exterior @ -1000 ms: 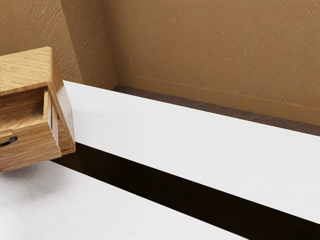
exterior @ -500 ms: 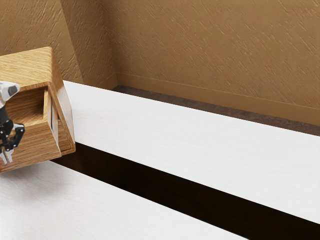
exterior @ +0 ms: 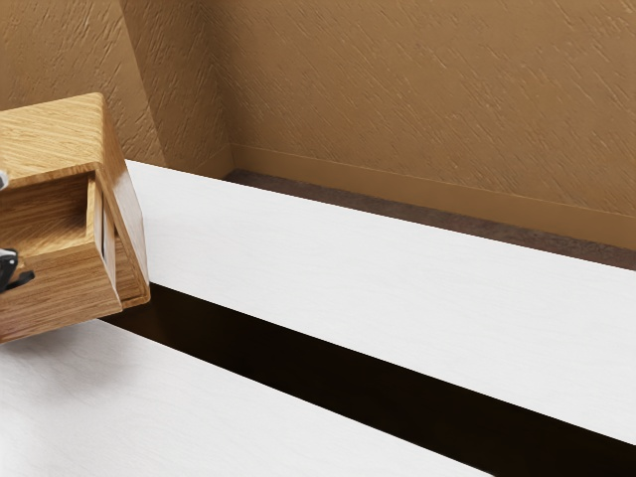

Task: Push the drawer handle with one arm to close the drawer

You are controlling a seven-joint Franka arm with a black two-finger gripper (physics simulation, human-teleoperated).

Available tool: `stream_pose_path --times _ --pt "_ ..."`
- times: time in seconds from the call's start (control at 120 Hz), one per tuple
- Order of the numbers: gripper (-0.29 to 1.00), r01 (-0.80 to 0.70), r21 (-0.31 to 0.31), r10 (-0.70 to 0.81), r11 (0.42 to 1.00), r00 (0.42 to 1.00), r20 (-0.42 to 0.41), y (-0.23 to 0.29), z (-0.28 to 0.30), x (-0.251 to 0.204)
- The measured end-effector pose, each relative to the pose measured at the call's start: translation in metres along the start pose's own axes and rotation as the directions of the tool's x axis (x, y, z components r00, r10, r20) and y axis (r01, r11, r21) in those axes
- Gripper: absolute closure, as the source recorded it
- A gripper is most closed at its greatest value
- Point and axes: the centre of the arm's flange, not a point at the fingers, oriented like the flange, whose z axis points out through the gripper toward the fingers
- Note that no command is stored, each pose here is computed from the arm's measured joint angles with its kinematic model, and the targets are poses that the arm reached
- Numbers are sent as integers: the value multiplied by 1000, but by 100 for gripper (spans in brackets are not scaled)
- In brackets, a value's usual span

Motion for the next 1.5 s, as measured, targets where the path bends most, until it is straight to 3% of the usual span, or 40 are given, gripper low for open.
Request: stream_pose_path --times 1.5 --pt "79 -112 3 112 994 993 20 -16 2 111"
